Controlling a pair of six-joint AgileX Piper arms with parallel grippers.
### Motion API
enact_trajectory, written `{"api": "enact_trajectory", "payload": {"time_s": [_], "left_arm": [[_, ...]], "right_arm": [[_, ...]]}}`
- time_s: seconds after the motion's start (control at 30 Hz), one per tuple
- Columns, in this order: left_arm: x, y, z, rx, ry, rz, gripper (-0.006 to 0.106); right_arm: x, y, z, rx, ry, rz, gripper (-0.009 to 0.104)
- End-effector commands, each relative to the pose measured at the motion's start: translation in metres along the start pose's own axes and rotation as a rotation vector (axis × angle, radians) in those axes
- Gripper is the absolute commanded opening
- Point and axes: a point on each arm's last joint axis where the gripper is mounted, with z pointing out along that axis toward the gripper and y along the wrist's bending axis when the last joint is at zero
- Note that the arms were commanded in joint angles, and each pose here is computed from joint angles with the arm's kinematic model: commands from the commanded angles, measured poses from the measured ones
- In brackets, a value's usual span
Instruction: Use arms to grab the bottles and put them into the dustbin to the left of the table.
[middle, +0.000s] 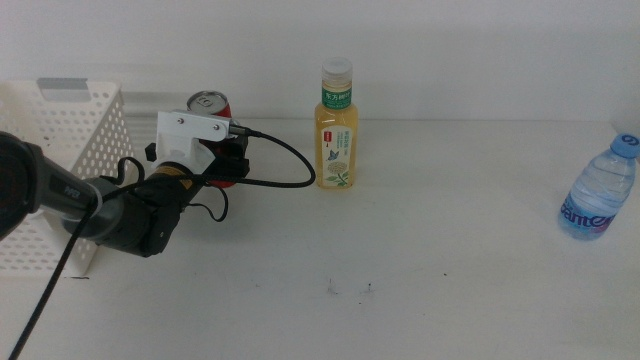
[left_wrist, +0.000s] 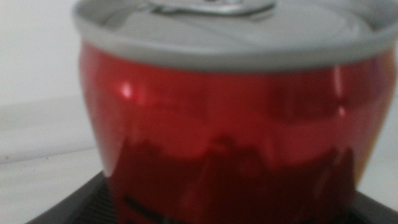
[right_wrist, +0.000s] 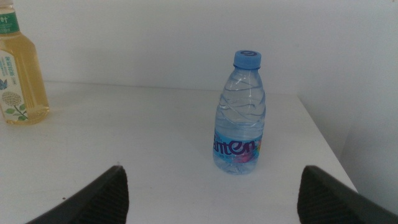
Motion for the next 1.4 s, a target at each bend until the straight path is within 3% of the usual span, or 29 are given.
{"api": "enact_trajectory", "payload": {"time_s": [0.0,0.17,0.33,0.43,0.47,0.9,1.17,1.37], "left_arm": [[0.000,0.002,0.002,-0.015,-0.006,-0.010,0.094],[0.001,0.002,0.003,-0.013,-0.002,-0.006,0.087],[0.001,0.002,0.003,-0.011,-0.001,-0.004,0.069],[0.001,0.002,0.003,-0.011,-0.003,-0.004,0.054],[-0.005,0.001,0.002,-0.003,-0.017,0.000,0.032],[-0.042,-0.005,-0.059,-0.005,-0.043,-0.001,0.032],[-0.078,-0.014,-0.093,0.054,0.068,-0.007,0.033],[-0.112,-0.014,-0.118,0.035,0.091,-0.037,0.033]], "right_arm": [[0.000,0.000,0.000,0.009,-0.013,-0.005,0.090],[0.000,0.000,0.000,0.009,-0.013,-0.005,0.090],[0.000,0.000,0.000,0.009,-0.013,-0.005,0.090],[0.000,0.000,0.000,0.009,-0.013,-0.005,0.090],[0.000,0.000,0.000,0.009,-0.013,-0.005,0.090],[0.000,0.000,0.000,0.009,-0.013,-0.005,0.090],[0.000,0.000,0.000,0.009,-0.013,-0.005,0.090],[0.000,0.000,0.000,0.009,-0.013,-0.005,0.090]]}}
